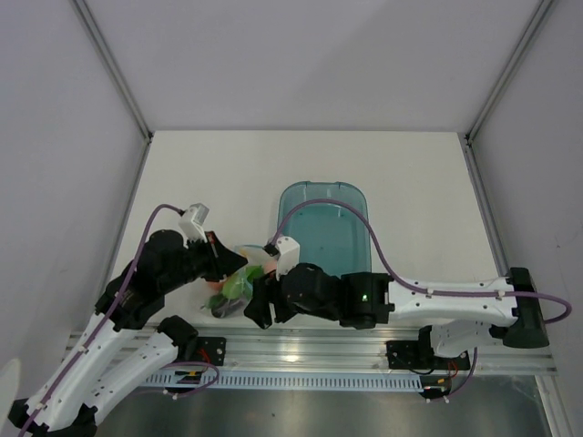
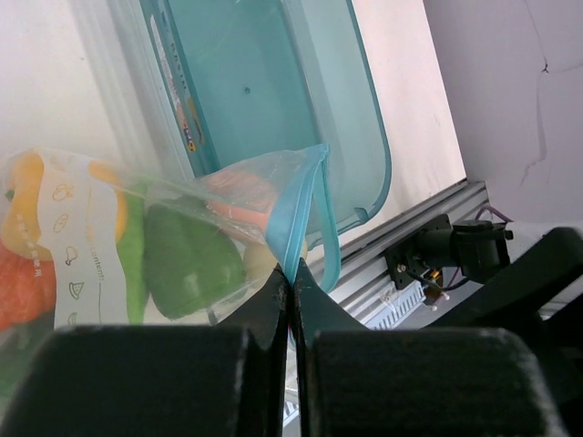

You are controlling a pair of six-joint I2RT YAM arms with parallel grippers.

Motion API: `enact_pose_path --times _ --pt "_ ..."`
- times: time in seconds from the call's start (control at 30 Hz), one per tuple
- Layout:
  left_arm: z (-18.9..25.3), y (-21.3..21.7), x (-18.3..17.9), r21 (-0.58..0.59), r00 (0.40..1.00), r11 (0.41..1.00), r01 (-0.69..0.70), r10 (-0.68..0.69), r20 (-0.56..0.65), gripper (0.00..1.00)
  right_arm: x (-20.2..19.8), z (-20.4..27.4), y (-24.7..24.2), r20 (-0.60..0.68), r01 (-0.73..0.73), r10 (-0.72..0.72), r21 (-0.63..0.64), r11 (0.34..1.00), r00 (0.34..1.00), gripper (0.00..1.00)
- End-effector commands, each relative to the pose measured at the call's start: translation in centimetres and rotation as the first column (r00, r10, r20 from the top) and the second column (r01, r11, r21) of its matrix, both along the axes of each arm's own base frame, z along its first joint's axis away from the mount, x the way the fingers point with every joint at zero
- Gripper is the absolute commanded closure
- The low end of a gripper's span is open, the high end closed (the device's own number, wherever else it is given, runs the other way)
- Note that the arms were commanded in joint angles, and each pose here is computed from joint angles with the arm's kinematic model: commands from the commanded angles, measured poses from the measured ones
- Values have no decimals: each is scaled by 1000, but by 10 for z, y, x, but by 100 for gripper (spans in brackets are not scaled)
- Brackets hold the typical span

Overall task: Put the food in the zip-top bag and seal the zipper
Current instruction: Adjust the zipper food storage bag at the center of the board.

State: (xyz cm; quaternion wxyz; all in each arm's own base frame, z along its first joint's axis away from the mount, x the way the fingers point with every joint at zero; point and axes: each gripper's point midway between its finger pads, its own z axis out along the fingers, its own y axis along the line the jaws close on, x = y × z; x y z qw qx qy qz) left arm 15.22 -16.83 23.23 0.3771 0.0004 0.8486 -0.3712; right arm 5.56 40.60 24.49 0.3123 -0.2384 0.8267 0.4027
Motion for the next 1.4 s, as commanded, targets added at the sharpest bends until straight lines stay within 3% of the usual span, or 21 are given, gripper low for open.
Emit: enact_pose_path --times 0.0,0.13,0.27,0.4,0.83,1.17,1.37 --pt "18 -9 -1 -77 998 996 36 -33 48 100 6 -4 15 -104 211 -204 64 975 973 32" --pt "17 -14 -4 -92 997 994 63 -60 39 99 11 -15 20 -108 291 -284 55 955 953 37" --pt "16 -16 -6 -106 997 991 78 -75 34 100 21 -16 17 -110 379 -368 107 919 923 53" --pt "17 -17 -7 -106 996 990 88 -84 41 99 33 -16 11 -100 441 -430 149 885 897 63" --pt "18 -21 -11 -121 993 986 117 -112 45 99 46 -18 10 -64 488 -484 160 858 873 73" --pt "14 -18 -12 -102 992 988 118 -113 53 99 54 -26 4 -47 514 -513 125 848 857 100" --pt "9 -6 -9 -46 995 996 73 -70 71 100 54 -19 7 64 433 -439 82 898 896 100"
